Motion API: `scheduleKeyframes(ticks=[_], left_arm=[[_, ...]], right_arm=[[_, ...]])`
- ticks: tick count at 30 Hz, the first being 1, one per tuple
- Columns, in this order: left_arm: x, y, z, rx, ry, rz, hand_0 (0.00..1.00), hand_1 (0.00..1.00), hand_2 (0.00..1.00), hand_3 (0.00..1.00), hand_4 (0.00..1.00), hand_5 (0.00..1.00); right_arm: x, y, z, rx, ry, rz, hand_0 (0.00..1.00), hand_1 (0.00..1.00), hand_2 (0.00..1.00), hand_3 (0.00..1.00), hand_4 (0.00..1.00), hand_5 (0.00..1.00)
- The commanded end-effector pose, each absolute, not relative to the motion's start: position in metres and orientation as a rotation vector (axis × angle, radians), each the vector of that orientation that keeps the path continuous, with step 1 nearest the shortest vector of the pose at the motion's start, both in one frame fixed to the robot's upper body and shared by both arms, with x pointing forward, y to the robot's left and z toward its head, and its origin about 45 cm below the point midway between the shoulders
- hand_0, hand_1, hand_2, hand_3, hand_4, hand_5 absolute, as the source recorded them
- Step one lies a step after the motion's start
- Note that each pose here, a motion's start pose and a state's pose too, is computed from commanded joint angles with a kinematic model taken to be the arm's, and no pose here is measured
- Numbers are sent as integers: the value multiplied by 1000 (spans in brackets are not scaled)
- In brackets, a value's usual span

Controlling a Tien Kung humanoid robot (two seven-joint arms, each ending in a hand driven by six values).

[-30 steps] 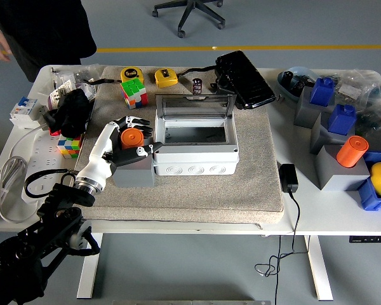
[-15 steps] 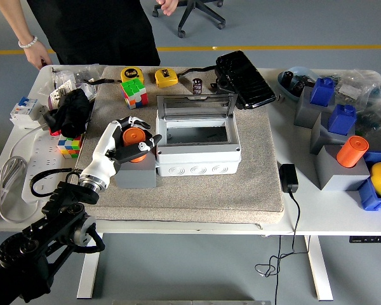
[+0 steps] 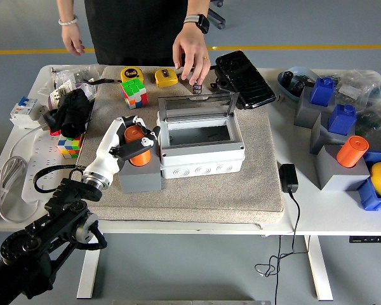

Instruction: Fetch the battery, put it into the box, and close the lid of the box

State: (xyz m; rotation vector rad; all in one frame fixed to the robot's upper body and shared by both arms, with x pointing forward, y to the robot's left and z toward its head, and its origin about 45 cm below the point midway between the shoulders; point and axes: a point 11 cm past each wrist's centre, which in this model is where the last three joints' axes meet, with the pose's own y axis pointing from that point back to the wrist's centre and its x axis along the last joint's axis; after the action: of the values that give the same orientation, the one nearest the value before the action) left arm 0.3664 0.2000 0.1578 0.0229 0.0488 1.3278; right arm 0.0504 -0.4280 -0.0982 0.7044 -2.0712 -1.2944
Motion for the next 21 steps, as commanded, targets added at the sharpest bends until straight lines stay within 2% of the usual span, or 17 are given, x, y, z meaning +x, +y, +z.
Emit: scheduleKeyframes(ticks=[9,10,15,16,21], left_arm=[[370,191,195,-14,-67,1272,227,129,153,190,154,2],[371,188,202,-16,-94,1261,202,130,151,198,657,2],[374,171,226,-5,-190,1219,202,130,151,198,657,2],[376,166,230,9,-212,1211,175,112,139,191,818,2],[382,149,238,102,-308,1186,175,112,139,191,818,2]], right_arm=[[51,-429,-98,705,-2078,-1289,611,644,661,583,998,573],[51,-429,-98,705,-2079,-1287,610,645,661,581,998,573],[52,-431,-97,703,-2085,-1284,610,645,661,581,998,573],[53,-432,-97,703,-2086,-1283,611,644,660,578,997,572],[55,-433,-96,702,-2094,-1275,611,644,660,578,997,572]])
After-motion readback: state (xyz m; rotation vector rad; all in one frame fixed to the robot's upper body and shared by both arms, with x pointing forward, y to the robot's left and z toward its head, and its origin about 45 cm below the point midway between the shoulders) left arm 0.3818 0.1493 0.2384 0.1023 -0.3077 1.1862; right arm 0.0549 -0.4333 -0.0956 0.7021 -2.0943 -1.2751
